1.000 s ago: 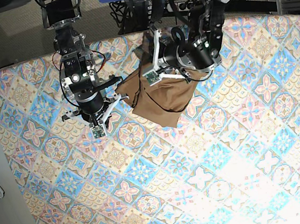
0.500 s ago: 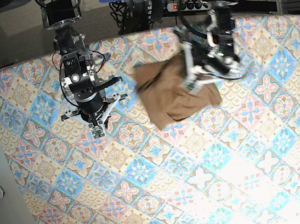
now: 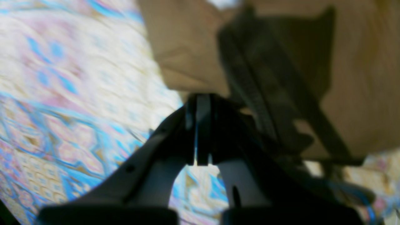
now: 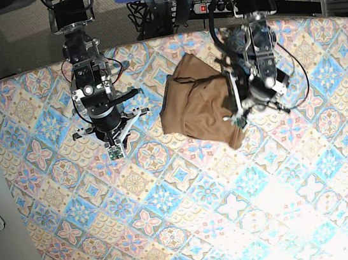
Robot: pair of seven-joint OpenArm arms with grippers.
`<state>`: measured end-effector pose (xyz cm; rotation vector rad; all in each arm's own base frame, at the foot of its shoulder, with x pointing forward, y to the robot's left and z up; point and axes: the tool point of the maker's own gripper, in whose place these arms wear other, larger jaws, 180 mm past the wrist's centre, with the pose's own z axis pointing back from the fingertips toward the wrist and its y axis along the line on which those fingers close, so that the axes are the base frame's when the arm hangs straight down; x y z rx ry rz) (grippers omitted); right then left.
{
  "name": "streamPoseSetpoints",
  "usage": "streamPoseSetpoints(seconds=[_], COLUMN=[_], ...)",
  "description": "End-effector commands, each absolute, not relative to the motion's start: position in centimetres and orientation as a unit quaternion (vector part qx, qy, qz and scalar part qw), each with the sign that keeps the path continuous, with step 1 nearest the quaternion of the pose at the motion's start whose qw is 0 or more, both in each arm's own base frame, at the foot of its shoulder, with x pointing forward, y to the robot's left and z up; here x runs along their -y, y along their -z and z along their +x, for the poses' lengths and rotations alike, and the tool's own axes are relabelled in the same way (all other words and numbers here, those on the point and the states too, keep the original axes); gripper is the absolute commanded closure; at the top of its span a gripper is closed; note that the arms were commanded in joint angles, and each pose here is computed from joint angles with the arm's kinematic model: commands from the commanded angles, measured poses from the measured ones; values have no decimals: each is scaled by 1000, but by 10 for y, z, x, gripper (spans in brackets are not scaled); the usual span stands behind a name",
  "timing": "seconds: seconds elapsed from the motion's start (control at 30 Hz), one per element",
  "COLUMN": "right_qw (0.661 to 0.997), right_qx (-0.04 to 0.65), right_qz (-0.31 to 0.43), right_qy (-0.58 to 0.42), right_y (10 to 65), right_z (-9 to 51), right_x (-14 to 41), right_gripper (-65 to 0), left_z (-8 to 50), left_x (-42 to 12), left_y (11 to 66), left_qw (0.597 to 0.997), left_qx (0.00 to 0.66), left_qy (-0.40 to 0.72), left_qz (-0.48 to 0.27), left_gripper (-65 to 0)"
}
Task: Layout the t-shirt on the table in an organized manner, then fold the t-shirt properly
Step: 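Lift the right gripper away and tuck the bundle edge with the left gripper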
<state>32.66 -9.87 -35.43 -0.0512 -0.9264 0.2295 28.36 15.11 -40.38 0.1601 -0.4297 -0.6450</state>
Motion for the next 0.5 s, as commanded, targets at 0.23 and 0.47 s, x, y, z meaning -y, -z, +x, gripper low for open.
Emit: streamPoseSetpoints(seconds=[0.23,0.47], right_qw=[874,874], right_qx=[472,472], right_qz=[-25,-27], right_qy=[-110,-109], right_y=[338,338], right_z=[334,334], right_x=[97,99], right_gripper=[0,0], left_z=[334,367], left_x=[-155,-120], left_y=[388,386], left_qw=[914,912], left_qx=[242,258], left_qy=[312,313], left_qz=[97,56], left_gripper=[0,0])
